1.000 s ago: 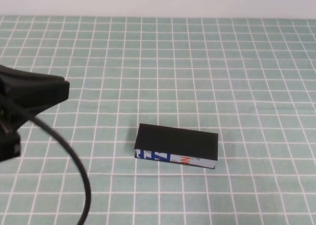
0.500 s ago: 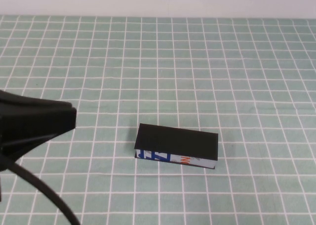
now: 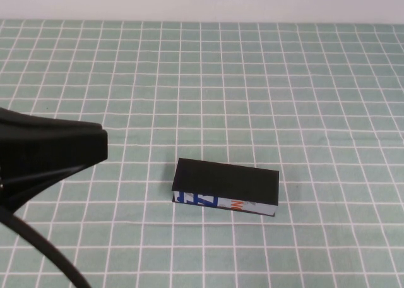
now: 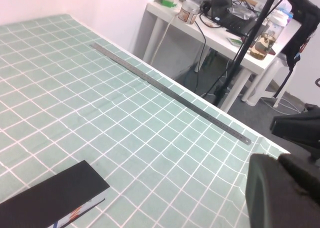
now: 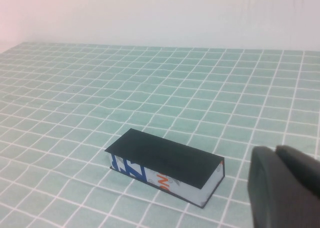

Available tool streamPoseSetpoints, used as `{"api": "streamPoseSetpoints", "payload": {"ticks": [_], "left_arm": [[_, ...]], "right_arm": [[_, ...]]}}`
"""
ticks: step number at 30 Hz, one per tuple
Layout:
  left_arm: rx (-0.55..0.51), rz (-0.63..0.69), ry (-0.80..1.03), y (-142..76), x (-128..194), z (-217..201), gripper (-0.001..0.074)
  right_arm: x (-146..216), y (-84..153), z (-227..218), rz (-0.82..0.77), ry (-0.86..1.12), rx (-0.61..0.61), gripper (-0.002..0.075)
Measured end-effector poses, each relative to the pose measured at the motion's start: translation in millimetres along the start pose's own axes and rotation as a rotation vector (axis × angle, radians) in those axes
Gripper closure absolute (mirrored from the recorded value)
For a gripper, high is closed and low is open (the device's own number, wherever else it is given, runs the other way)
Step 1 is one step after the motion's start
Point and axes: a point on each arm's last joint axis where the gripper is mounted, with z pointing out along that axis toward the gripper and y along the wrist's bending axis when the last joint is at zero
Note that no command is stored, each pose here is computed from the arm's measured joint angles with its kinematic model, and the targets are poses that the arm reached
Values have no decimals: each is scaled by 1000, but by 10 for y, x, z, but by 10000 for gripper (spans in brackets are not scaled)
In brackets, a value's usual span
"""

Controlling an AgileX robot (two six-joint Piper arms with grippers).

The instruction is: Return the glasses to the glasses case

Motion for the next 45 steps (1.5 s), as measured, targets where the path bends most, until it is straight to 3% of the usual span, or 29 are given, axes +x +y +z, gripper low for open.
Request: {"api": "streamPoseSetpoints", "payload": {"ticks": [7, 12, 17, 24, 31, 45], "left_arm": [[-45, 12, 10, 41, 9, -1, 737], [-176, 48, 23, 170, 52, -5, 737], [-397, 125, -65, 248, 228, -98, 737], [-678, 246, -267, 189, 824, -366, 737], [-895, 89, -275, 423, 1558, -414, 737], [-966, 43, -128, 687, 2372, -253, 737]], "right_arm": [[0, 1, 0, 2, 0, -1, 739], [0, 1, 0, 2, 0, -1, 739], [-1, 2, 0, 4, -1, -2, 739], [-1, 2, 0, 4, -1, -2, 739], [-1, 2, 0, 4, -1, -2, 739], [1, 2, 0, 4, 1, -2, 739]]}}
